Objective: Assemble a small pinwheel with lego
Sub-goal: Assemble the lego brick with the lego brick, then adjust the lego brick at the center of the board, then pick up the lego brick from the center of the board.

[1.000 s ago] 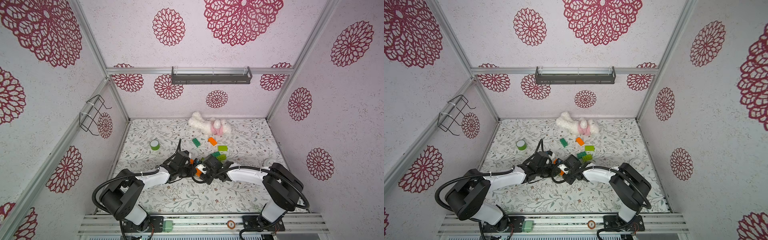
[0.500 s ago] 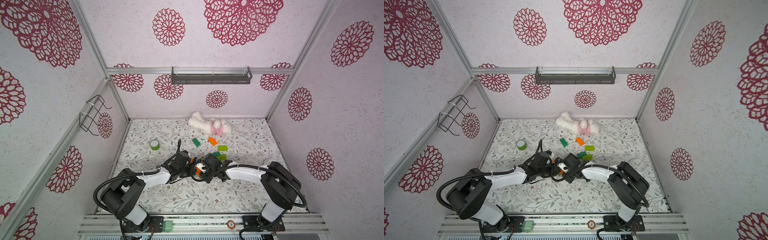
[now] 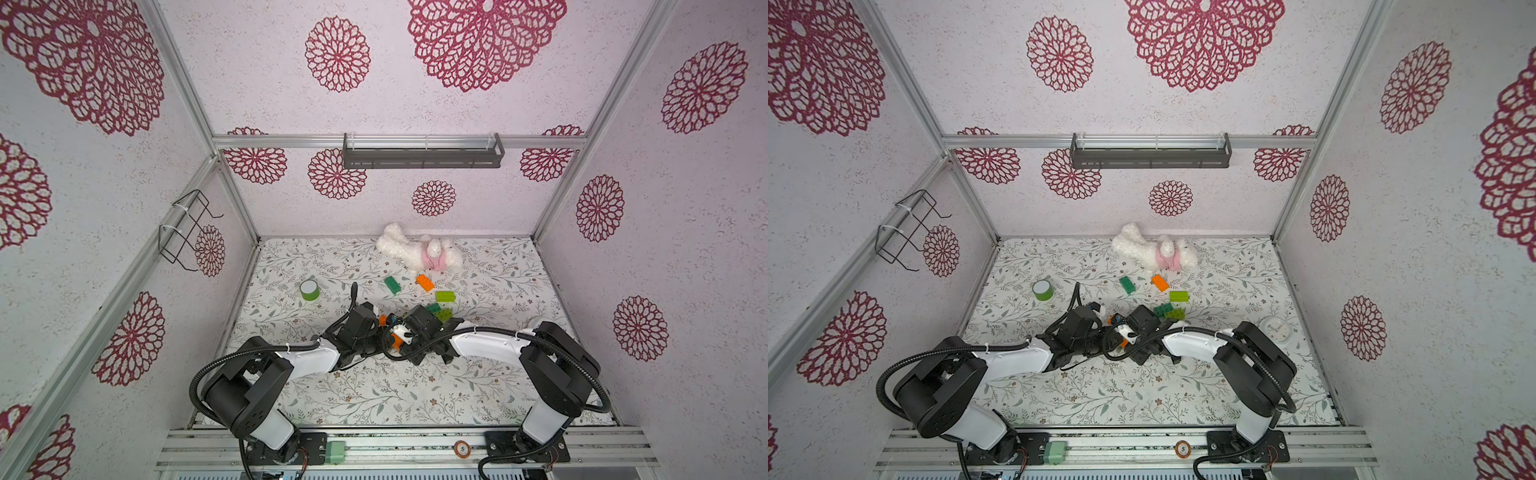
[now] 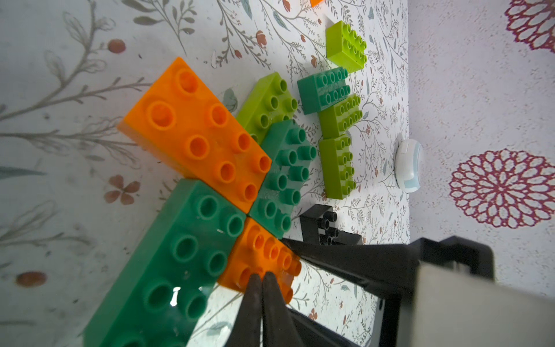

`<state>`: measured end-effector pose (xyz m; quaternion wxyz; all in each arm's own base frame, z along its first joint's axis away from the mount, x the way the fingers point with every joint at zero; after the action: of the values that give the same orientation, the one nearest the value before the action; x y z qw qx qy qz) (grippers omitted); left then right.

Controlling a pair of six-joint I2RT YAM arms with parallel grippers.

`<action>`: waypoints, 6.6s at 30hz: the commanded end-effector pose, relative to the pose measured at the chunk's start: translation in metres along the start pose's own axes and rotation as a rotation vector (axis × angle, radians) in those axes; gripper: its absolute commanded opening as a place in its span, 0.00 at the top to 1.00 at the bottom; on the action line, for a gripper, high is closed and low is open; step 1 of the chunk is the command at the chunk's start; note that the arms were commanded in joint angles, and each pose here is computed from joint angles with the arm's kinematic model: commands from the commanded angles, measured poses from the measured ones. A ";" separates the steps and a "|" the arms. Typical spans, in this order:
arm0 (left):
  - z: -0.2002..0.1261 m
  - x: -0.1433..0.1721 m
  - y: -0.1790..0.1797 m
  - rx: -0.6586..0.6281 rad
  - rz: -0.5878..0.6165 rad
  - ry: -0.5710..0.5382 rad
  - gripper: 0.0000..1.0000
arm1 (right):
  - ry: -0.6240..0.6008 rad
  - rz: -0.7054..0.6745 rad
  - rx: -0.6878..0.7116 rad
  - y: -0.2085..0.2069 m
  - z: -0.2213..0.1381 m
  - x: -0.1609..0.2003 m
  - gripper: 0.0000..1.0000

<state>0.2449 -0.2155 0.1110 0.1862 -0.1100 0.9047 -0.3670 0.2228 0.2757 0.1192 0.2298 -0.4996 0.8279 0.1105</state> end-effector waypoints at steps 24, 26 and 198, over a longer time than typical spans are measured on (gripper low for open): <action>-0.001 0.000 0.033 -0.118 -0.130 -0.006 0.92 | -0.198 0.122 -0.069 -0.015 -0.051 -0.003 0.52; 0.000 -0.002 0.034 -0.109 -0.153 -0.003 0.92 | -0.212 0.127 -0.063 -0.016 -0.056 -0.002 0.52; -0.142 -0.037 -0.043 0.217 0.383 -0.414 0.03 | -0.035 0.657 0.189 -0.046 -0.042 0.048 0.34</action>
<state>0.2192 -0.1457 0.2428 0.4283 0.0094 0.8148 -0.3906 0.2271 0.1959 0.1293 0.2308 -0.1794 0.9485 0.1223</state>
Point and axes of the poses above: each gripper's point midway between its finger pads, its own z axis out along the fingers, its own y axis along the line the jaws close on, x = y × z, the point moved 9 cm from there along -z, back along the fingers, and after that the axes turned 6 degrees about -z, right-handed, at the moved point
